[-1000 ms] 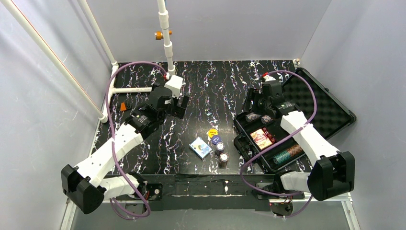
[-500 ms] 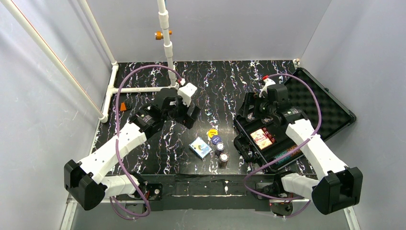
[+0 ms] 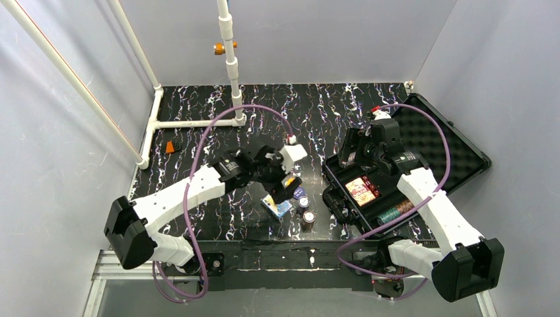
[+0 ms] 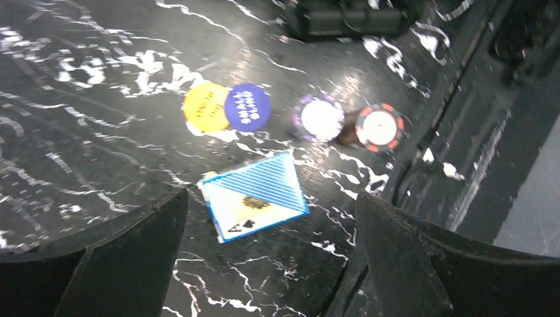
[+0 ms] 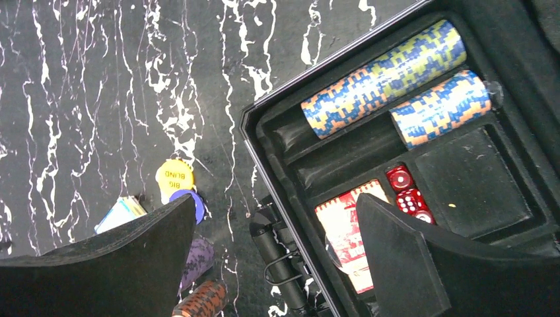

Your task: Pack up texas hold em set

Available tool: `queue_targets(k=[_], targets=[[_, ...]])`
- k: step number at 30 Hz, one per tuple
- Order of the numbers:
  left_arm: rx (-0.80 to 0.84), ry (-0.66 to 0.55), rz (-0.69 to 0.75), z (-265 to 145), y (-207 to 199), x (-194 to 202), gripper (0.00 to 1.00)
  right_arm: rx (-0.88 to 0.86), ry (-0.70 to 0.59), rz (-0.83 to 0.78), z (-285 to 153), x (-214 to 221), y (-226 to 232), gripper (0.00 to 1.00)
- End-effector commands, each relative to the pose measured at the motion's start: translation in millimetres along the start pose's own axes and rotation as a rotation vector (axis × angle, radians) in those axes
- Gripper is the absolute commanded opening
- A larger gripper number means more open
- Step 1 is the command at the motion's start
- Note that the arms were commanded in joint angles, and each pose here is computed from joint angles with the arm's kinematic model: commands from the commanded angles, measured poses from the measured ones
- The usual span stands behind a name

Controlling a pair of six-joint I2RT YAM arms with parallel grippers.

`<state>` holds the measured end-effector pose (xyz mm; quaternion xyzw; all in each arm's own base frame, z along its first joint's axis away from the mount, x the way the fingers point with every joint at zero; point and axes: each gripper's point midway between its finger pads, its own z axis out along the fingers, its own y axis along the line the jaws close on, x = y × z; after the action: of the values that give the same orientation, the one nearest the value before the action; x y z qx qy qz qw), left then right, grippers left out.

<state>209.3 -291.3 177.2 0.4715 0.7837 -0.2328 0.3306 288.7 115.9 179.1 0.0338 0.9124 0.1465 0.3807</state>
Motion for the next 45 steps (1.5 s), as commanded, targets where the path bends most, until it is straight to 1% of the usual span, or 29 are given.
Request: queue_targets(k=[1,3,6,10,15,19,23,27,32,40,45], targets=[[0.134,0.052,0.137,-3,-39,8,0.97,0.036,-0.1,0.013,-17,-26,-2,0.98],[0.209,0.067,0.186,-1,-54,14,0.98,0.027,-0.109,0.0,-19,-27,-1,0.98],[0.286,0.077,0.257,4,-64,25,0.98,0.014,-0.121,-0.018,-19,-27,0,0.98],[0.291,0.109,0.321,12,-59,39,0.98,-0.014,-0.129,-0.035,-18,-24,2,0.98],[0.266,0.111,0.414,25,-49,45,0.98,-0.045,-0.174,-0.049,-20,-27,5,0.98],[0.31,0.107,0.488,31,-51,49,0.92,-0.058,-0.207,-0.062,-24,-31,7,0.98],[0.323,0.112,0.542,41,-49,48,0.9,-0.06,-0.216,-0.067,-26,-34,8,0.98],[0.354,0.12,0.573,54,-49,45,0.88,-0.052,-0.236,-0.064,-30,-37,6,0.98],[0.379,0.137,0.583,70,-48,43,0.82,-0.047,-0.255,-0.062,-35,-40,5,0.98],[0.39,0.162,0.581,86,-46,41,0.79,-0.047,-0.262,-0.067,-38,-39,4,0.98],[0.386,0.173,0.586,93,-43,41,0.72,-0.044,-0.263,-0.073,-38,-38,3,0.98]])
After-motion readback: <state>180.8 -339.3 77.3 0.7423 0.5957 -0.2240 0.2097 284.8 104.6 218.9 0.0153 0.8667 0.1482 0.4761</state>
